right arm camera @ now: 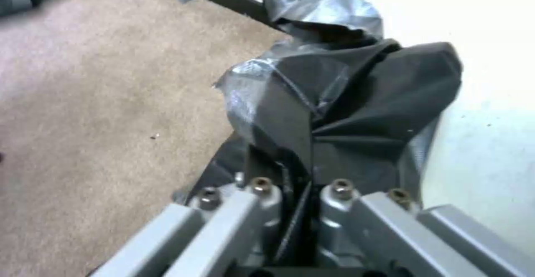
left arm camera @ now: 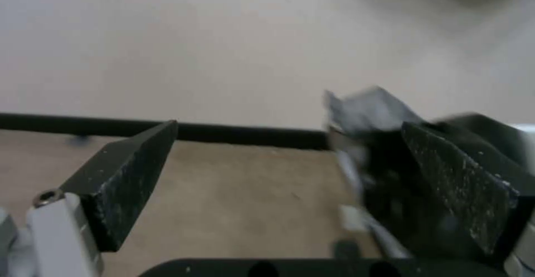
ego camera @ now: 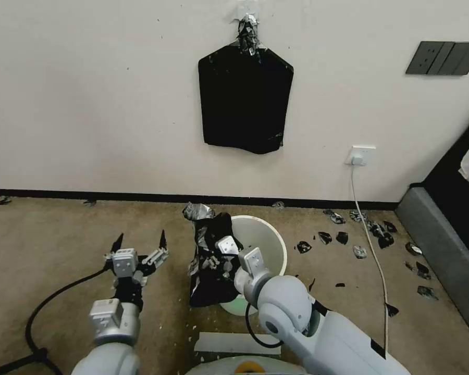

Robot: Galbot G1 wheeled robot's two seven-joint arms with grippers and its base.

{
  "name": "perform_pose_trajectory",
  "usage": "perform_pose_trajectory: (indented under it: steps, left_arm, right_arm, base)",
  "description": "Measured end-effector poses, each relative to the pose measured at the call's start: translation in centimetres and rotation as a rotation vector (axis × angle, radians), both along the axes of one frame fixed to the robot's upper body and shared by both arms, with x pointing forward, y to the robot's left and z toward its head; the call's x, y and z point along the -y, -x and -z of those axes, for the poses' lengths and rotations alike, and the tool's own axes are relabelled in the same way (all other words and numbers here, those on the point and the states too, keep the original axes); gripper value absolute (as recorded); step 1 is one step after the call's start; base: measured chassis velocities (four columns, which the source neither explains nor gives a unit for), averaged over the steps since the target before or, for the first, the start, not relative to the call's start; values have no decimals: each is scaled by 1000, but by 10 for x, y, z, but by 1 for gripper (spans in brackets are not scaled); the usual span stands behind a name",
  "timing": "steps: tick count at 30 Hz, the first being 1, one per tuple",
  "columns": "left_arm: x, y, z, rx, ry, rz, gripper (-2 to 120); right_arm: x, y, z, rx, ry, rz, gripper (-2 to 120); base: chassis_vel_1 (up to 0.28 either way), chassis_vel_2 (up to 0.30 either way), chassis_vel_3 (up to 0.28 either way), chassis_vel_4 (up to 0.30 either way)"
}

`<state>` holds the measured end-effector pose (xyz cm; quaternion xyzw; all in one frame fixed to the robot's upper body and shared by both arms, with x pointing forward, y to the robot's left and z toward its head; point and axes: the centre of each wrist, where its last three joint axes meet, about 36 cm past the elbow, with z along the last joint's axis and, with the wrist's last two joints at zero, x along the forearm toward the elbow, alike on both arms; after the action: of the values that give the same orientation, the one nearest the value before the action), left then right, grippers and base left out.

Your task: Place a trash bag onto the trash bin.

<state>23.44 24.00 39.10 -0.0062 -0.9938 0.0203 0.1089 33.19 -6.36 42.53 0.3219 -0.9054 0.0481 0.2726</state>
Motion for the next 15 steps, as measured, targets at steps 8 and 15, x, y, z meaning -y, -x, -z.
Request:
perform_pose_trajectory:
  steps: [8,15]
  left_arm:
    - [-8,-9,1,-74,75,104,100]
    - [4,-26,-11,-179,75,142,100]
  right_arm:
    - [6,1,-7,8,-8,16,0]
    - [7,0,-9,8,-18,23,0]
  base:
    - [0,0,0,0]
    - [0,0,0,0]
